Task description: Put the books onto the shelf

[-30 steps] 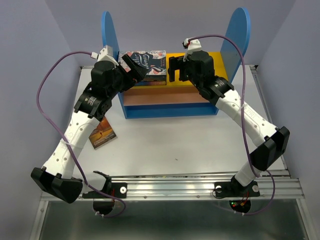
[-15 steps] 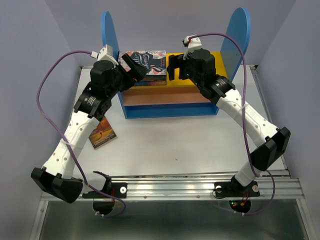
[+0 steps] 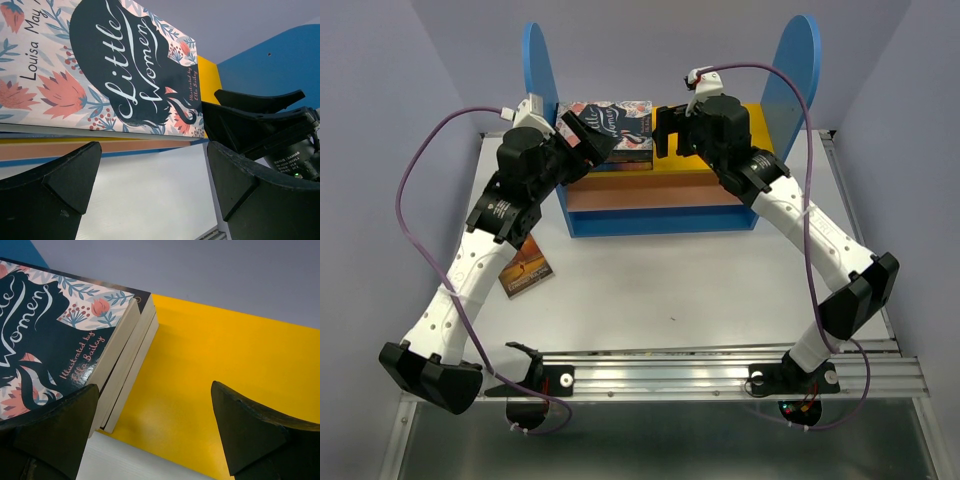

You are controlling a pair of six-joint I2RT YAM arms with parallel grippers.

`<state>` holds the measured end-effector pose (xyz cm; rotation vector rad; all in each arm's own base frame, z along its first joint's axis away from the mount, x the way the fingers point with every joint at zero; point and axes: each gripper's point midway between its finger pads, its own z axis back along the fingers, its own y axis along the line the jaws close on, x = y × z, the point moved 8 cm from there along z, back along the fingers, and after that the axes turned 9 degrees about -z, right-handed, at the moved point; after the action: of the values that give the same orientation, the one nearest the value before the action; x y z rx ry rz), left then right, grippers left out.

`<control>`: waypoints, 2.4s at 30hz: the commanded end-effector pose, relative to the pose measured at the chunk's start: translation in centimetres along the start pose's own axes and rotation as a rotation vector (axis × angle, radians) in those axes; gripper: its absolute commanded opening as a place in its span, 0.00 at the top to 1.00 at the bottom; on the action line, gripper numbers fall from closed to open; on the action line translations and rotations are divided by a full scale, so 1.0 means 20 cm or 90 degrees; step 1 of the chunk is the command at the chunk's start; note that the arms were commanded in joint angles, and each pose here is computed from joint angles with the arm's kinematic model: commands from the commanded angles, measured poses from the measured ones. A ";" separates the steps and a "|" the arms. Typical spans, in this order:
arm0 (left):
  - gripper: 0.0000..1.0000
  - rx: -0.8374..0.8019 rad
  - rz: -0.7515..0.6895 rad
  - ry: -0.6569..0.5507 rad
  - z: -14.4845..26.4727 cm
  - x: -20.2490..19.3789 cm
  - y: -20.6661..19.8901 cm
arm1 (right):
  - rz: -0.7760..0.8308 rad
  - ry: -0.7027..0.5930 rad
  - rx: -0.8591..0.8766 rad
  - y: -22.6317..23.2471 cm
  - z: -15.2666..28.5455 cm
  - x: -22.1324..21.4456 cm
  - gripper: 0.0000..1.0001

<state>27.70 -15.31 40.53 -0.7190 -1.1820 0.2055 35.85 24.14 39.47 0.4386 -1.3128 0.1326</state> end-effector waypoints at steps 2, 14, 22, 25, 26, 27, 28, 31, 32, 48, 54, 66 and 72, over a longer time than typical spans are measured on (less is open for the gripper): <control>0.01 -0.043 -0.005 -0.033 0.02 0.06 -0.05 | -0.013 -0.057 0.035 0.07 -0.01 0.13 0.00; 0.01 -0.021 -0.006 -0.053 0.02 0.10 -0.05 | -0.011 -0.047 0.060 0.09 -0.04 0.11 0.00; 0.01 -0.008 -0.007 -0.058 0.02 0.11 -0.04 | -0.006 -0.038 0.085 0.11 -0.06 0.10 0.00; 0.01 -0.004 -0.007 -0.062 0.02 0.12 -0.04 | -0.005 -0.032 0.091 0.12 -0.09 0.09 0.00; 0.01 -0.001 -0.006 -0.063 0.02 0.12 -0.04 | -0.006 -0.032 0.094 0.13 -0.09 0.09 0.00; 0.01 -0.002 -0.006 -0.064 0.03 0.12 -0.04 | -0.006 -0.031 0.098 0.13 -0.10 0.09 0.00; 0.01 0.001 -0.007 -0.064 0.03 0.12 -0.03 | -0.006 -0.030 0.100 0.13 -0.10 0.09 0.00; 0.01 0.005 -0.006 -0.067 0.03 0.13 -0.03 | -0.009 -0.029 0.113 0.15 -0.11 0.09 0.00; 0.01 0.006 -0.007 -0.070 0.03 0.14 -0.03 | -0.011 -0.028 0.116 0.15 -0.11 0.09 0.00; 0.01 0.018 -0.005 -0.082 0.06 0.16 0.00 | -0.026 -0.064 0.072 0.11 -0.04 0.15 0.00; 0.01 0.010 -0.014 -0.074 0.12 0.15 -0.01 | -0.063 -0.145 -0.082 -0.01 0.04 0.25 0.00; 0.01 0.172 0.018 0.001 0.49 -0.20 0.30 | -0.109 -0.123 -0.051 -0.11 0.44 0.08 0.00; 0.01 0.377 0.072 -0.003 0.63 -0.38 0.56 | -0.173 0.003 0.109 0.00 0.54 -0.23 0.00</control>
<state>16.73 -7.76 34.28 -0.4725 -1.0954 0.4449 26.52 17.56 39.97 0.5602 -1.3903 -0.0615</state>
